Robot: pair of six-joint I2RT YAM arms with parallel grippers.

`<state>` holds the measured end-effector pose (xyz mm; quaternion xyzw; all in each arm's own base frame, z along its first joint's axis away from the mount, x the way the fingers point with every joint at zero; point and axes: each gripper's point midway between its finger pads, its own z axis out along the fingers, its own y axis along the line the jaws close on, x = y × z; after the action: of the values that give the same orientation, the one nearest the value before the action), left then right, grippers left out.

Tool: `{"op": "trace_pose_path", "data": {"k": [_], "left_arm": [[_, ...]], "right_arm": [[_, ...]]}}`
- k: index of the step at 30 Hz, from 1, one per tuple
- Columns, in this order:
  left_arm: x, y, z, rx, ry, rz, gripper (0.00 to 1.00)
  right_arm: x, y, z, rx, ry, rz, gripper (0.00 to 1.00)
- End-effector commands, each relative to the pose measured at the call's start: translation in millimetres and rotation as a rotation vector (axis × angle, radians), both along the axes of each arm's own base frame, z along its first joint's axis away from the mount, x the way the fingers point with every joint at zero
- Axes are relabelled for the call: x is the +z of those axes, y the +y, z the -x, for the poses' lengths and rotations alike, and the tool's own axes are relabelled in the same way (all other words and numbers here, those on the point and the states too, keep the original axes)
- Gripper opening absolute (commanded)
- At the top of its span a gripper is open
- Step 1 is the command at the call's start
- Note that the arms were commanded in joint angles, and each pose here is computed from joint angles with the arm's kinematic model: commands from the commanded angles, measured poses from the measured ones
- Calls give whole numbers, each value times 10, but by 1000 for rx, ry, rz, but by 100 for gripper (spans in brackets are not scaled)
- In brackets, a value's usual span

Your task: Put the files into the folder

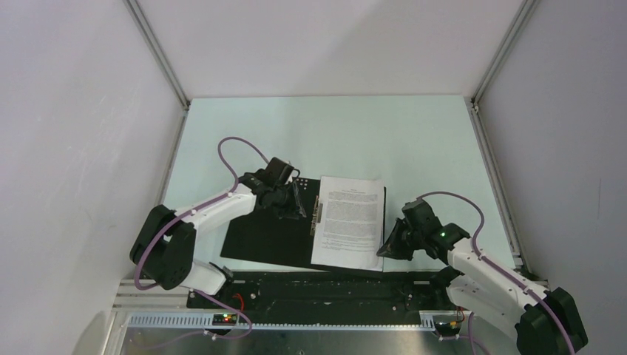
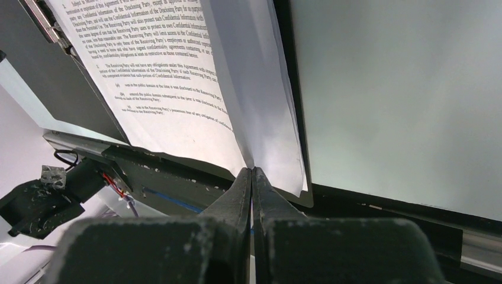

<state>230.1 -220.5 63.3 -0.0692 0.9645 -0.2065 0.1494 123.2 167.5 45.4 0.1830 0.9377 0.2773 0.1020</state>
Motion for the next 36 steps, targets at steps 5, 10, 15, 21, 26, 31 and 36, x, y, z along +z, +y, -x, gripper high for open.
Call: {"op": "trace_pose_path", "data": {"k": [5,10,15,21,26,31,36], "left_arm": [[-41,22,-9,-15,-13,-10,33],[-43,21,-15,-13,-13,-10,32],[-45,23,-17,-12,-13,-12,33],[-49,19,-20,-10,-11,-12,33],[20,16,-83,-6,-34,-5,34],[124,194,-246,53,-62,-3,33],[279,475,-332,131,-95,-8,33]], "right_arm": [[84,45,-170,-10,-63,3,0],[86,51,-168,-6,-65,4,0],[161,27,-132,-9,-73,2,16],[263,-103,-65,-14,-90,50,52],[360,-212,-110,-32,-129,96,59],[619,0,-509,-21,-213,90,59],[810,595,-923,99,-291,224,55]]}}
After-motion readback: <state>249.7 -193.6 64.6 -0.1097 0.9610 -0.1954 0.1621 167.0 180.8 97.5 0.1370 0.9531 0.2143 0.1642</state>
